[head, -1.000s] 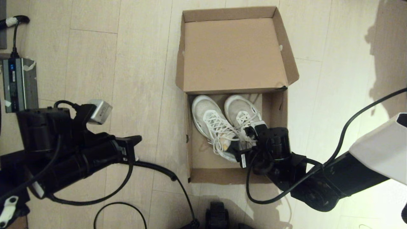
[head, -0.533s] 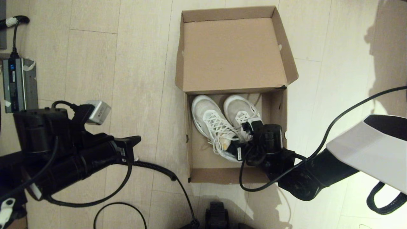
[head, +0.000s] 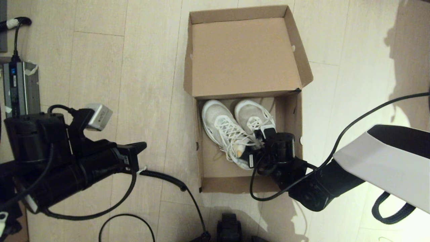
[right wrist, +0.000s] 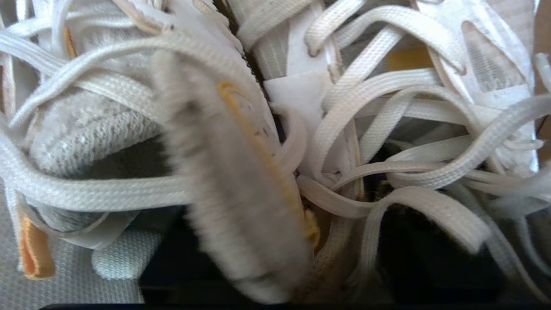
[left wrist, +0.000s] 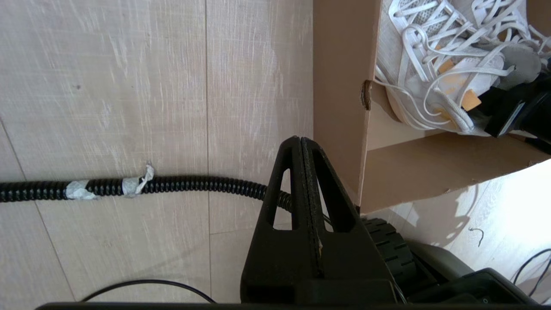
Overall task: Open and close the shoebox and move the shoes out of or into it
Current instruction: Put the shoes out of the shoe box
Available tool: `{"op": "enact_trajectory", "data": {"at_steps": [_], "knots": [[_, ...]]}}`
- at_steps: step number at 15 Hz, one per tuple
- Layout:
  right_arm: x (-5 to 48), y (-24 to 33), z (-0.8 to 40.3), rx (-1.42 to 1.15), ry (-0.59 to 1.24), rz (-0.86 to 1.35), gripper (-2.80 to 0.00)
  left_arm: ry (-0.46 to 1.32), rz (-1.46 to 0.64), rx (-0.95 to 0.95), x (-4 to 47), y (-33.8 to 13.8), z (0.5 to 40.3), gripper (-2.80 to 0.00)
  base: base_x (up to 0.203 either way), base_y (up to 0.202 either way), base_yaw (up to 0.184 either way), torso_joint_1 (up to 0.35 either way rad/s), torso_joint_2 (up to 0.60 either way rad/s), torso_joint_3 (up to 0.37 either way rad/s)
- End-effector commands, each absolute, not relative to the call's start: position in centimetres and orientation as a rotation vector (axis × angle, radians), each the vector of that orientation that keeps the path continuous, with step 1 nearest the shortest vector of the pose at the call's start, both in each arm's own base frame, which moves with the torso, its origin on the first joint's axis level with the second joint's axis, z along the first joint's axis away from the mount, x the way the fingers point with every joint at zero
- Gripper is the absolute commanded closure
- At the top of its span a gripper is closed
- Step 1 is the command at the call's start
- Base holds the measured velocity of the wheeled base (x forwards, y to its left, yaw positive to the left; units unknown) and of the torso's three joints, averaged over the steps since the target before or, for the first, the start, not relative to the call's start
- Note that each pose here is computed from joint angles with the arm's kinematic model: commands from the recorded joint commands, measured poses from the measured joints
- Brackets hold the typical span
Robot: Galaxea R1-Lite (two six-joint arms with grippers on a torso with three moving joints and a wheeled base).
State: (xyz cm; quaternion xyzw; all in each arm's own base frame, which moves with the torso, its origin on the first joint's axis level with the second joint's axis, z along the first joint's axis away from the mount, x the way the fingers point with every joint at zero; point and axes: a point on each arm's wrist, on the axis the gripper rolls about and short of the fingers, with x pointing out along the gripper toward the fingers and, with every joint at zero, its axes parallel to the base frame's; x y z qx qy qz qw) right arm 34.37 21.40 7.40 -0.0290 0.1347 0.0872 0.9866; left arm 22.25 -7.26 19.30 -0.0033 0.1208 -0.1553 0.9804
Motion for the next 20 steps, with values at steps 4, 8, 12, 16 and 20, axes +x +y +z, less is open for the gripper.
{"op": "enact_trajectory", "data": {"at_steps": [4, 8, 12, 16, 20], "knots": [[32.7, 20.6, 10.1, -0.091, 0.318, 0.187, 0.00, 0.232, -0.291, -0.013, 22.2, -6.7, 19.5, 0.00, 0.000, 0.000, 0.000, 0.000, 0.00, 0.000], [30.3, 19.3, 13.8, -0.100, 0.380, 0.224, 0.00, 0.219, -0.287, -0.031, 22.1, -6.6, 19.9, 0.00, 0.000, 0.000, 0.000, 0.000, 0.00, 0.000], [27.4, 17.7, 17.9, -0.041, 0.425, 0.280, 0.00, 0.218, -0.248, -0.042, 21.2, -5.6, 19.7, 0.00, 0.000, 0.000, 0.000, 0.000, 0.00, 0.000], [23.0, 15.5, 23.3, 0.056, 0.434, 0.377, 0.00, 0.193, -0.238, -0.041, 18.1, -4.6, 19.7, 0.00, 0.000, 0.000, 0.000, 0.000, 0.00, 0.000], [17.2, 11.8, 29.8, 0.123, 0.346, 0.411, 0.00, 0.249, -0.228, -0.095, 15.5, -3.9, 17.5, 0.00, 0.000, 0.000, 0.000, 0.000, 0.00, 0.000]]}}
